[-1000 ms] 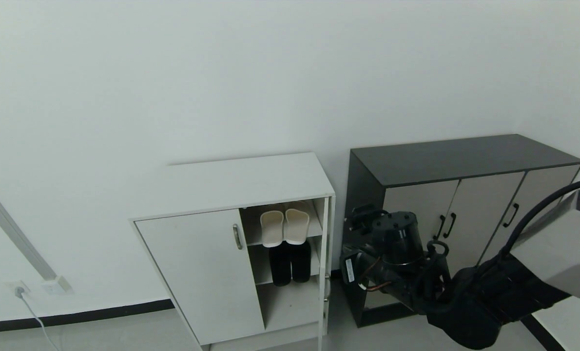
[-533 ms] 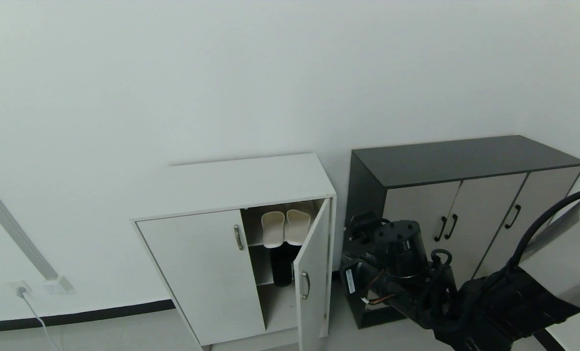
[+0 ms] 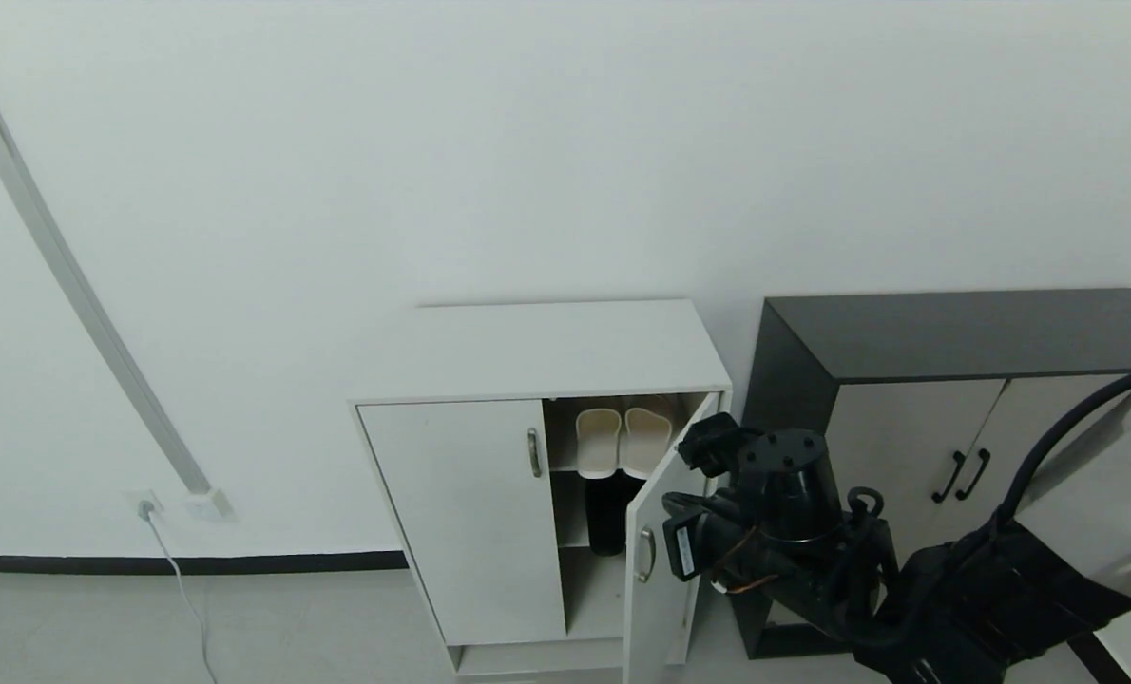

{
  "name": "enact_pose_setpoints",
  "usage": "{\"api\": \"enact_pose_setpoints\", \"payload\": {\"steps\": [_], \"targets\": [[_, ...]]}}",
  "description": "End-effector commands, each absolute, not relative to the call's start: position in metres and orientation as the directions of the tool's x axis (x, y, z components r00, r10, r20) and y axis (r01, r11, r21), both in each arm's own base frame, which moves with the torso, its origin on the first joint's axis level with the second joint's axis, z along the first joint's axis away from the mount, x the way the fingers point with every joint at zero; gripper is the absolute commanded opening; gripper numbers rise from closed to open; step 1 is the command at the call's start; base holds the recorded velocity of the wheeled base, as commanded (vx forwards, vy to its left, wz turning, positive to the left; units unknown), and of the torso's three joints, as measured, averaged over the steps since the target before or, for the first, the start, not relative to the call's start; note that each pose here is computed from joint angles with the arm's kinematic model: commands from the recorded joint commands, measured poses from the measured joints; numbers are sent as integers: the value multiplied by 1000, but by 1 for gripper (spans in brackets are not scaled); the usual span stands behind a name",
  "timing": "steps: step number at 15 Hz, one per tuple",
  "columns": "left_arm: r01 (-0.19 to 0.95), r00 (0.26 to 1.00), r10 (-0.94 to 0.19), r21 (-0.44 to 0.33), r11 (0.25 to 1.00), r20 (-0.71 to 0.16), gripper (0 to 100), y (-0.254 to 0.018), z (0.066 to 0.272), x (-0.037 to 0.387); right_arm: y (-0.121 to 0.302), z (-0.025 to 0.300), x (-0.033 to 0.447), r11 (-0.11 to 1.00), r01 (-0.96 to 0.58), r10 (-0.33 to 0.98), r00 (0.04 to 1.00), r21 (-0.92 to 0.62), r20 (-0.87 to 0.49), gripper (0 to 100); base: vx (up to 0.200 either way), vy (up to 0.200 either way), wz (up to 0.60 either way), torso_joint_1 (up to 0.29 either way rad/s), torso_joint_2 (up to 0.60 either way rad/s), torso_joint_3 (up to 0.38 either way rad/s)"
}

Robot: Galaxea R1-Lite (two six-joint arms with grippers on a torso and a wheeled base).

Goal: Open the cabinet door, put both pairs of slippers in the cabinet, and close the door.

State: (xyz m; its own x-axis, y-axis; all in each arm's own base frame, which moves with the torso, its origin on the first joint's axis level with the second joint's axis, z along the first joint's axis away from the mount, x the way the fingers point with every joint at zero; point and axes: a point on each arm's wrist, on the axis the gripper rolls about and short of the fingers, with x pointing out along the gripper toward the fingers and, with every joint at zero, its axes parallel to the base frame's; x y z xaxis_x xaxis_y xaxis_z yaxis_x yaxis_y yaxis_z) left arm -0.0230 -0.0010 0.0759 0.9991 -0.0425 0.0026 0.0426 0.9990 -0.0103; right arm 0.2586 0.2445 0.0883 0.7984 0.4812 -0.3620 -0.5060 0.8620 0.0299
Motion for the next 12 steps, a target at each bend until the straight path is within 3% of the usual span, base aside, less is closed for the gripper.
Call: {"api": "enact_pose_setpoints", "payload": {"steps": [1, 4, 12], "targets": [[41, 999, -41, -11, 999, 2, 0, -1, 76, -23, 241, 86, 259, 866, -499, 472, 801, 26, -368, 0, 0, 0, 0, 0, 0, 0], [40, 999, -40, -11, 999, 2, 0, -1, 76, -23, 230, 70, 248, 866, -499, 455, 782, 8, -426, 0, 0, 0, 0, 0, 0, 0], [41, 999, -41, -11, 999, 2, 0, -1, 76, -23, 227, 37, 246, 868, -497, 442, 771, 0, -460, 0, 200, 0, 0, 1, 0, 5]]}}
